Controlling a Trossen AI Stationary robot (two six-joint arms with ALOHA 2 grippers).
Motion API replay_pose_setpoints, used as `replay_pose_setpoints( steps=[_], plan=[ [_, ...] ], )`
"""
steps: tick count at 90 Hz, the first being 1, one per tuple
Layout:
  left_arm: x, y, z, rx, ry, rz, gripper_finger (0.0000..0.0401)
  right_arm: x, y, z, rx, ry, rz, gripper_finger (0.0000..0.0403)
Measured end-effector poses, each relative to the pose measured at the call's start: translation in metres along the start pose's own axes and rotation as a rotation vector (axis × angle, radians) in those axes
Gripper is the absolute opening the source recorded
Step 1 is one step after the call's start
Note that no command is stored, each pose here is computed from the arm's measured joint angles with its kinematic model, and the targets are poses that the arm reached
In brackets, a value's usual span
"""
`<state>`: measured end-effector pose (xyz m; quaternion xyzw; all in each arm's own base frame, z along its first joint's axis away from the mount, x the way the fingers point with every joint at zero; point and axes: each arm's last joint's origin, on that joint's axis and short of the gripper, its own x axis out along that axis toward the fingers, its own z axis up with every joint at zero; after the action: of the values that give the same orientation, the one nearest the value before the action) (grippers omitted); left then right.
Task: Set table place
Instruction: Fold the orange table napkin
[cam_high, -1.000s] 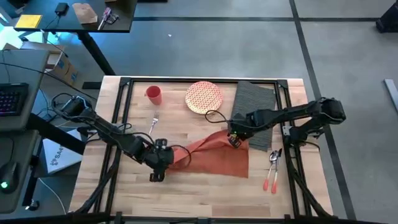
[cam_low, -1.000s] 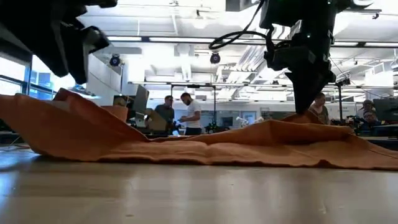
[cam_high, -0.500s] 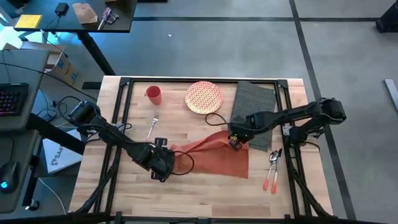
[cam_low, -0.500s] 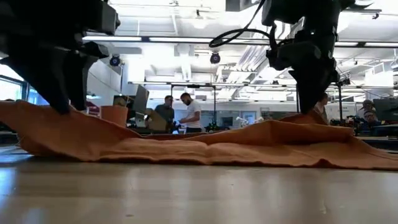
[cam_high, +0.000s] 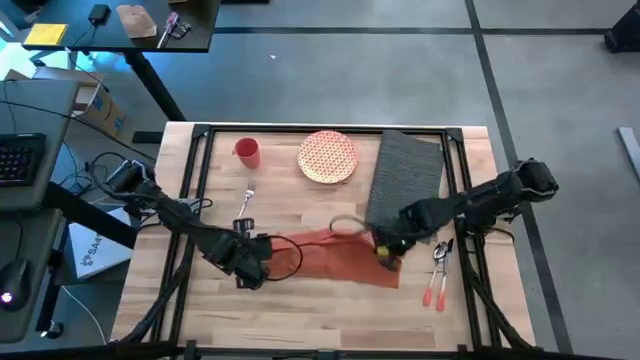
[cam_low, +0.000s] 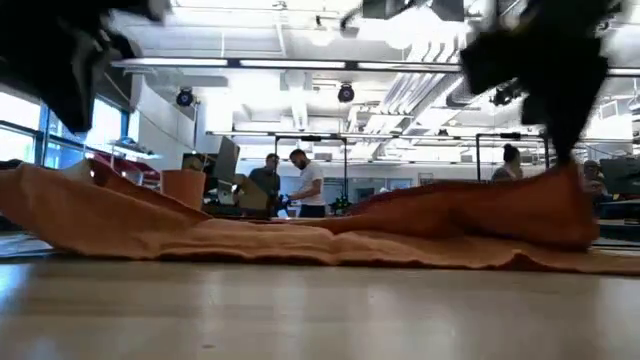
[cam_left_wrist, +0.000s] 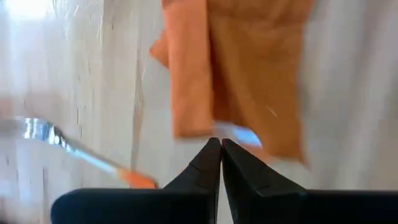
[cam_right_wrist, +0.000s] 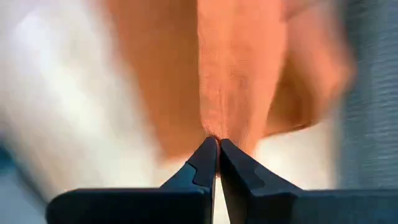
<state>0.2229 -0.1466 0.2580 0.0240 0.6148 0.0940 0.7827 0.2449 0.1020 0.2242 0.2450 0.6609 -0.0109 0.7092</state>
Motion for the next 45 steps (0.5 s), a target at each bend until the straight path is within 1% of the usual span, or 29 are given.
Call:
replay_pose_setpoints(
  steps=[8, 14, 18, 25, 31, 38, 45],
  plan=[
    [-0.034, 0.002, -0.002, -0.028, -0.060, -0.053, 0.0000, -0.017, 0.021, -0.012, -0.044, 0.012, 0.114, 0.0000],
    [-0.048, 0.007, -0.002, -0.061, -0.120, -0.097, 0.0000, -0.032, 0.028, -0.017, -0.053, -0.040, 0.144, 0.0000],
    [-0.051, 0.011, -0.002, -0.073, -0.154, -0.096, 0.0000, -0.039, 0.028, -0.017, -0.048, -0.089, 0.141, 0.0000],
    [-0.042, 0.015, 0.002, -0.045, -0.205, -0.065, 0.0003, -0.044, 0.023, -0.016, -0.012, -0.160, 0.101, 0.0000],
    [-0.028, 0.017, 0.008, 0.013, -0.217, -0.086, 0.0013, -0.046, 0.016, -0.013, 0.013, -0.178, 0.061, 0.0000],
    [-0.009, 0.018, 0.015, 0.074, -0.236, -0.126, 0.0033, -0.046, 0.010, -0.007, 0.028, -0.184, 0.045, 0.0000],
    [0.013, 0.021, 0.019, 0.101, -0.228, -0.116, 0.0061, -0.047, 0.007, -0.002, 0.039, -0.193, 0.045, 0.0000]
  ],
)
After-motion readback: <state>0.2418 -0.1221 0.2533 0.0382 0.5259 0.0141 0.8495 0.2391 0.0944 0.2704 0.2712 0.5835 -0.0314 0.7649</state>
